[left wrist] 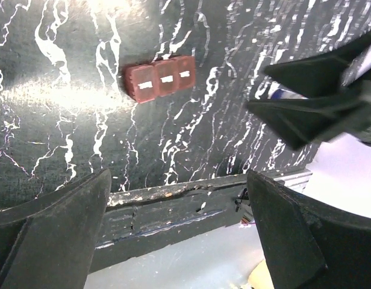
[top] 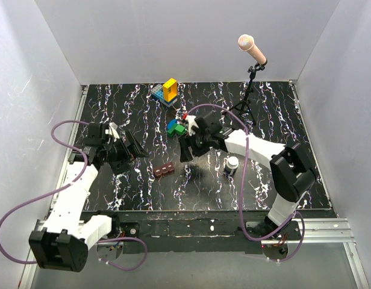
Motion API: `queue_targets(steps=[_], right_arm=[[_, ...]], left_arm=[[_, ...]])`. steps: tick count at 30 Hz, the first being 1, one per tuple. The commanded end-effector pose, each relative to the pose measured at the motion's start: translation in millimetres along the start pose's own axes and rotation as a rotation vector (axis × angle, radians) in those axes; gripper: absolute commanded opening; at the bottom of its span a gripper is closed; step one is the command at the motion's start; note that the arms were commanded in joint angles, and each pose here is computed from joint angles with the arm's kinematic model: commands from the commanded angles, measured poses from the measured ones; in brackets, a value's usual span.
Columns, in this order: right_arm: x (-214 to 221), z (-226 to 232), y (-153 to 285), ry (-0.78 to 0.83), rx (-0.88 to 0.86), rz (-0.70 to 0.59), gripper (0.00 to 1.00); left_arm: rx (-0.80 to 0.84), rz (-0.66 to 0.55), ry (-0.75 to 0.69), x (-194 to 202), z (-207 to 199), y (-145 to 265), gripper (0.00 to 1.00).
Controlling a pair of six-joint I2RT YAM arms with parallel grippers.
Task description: Sort the pills into containers
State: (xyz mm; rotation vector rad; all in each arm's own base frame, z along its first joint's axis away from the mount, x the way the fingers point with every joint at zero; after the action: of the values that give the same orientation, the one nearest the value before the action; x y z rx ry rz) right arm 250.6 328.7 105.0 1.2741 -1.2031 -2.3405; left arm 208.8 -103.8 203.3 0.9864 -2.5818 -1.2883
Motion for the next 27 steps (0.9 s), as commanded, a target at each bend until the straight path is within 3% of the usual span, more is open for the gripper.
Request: queue_targets(steps=[1, 2, 8, 18, 27], right_arm=[[-13, -2, 10, -0.130, -0.076, -0.064, 0.79], [-13, -6, 10, -0.152, -0.085, -0.064, 0.85], [-16, -12, 6, -0.252, -0.147, -0.048, 0.88], [-19, -2, -13, -0.369, -0.277, -0.017, 0.73], [-17, 0, -26, -0.434, -0.325, 0.000, 0.68]], left_arm=[[-0.030, 0.029, 0.061, -3, 12, -28, 0.95], [-0.044, 0.047, 0.074, -3, 16, -36, 0.95], [-0.138, 0.133, 0.095, 0, 34, -77, 0.91], [-0.180, 0.180, 0.081, 17, 31, -142, 0.84], [-0.140, 0.200, -0.010, 25, 19, -180, 0.74]])
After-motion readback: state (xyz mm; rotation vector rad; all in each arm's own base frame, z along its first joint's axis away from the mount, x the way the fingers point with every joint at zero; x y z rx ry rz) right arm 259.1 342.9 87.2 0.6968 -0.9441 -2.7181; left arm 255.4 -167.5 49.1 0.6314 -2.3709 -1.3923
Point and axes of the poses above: each gripper's point midway between its finger pads, its own y axis back along the fingers, its own z axis along the line the jaws close on, x = y × z, the point moved 2 cm from there along y, back along the fingers, and after that the axes turned 9 degrees about y, right-handed, at the moved point
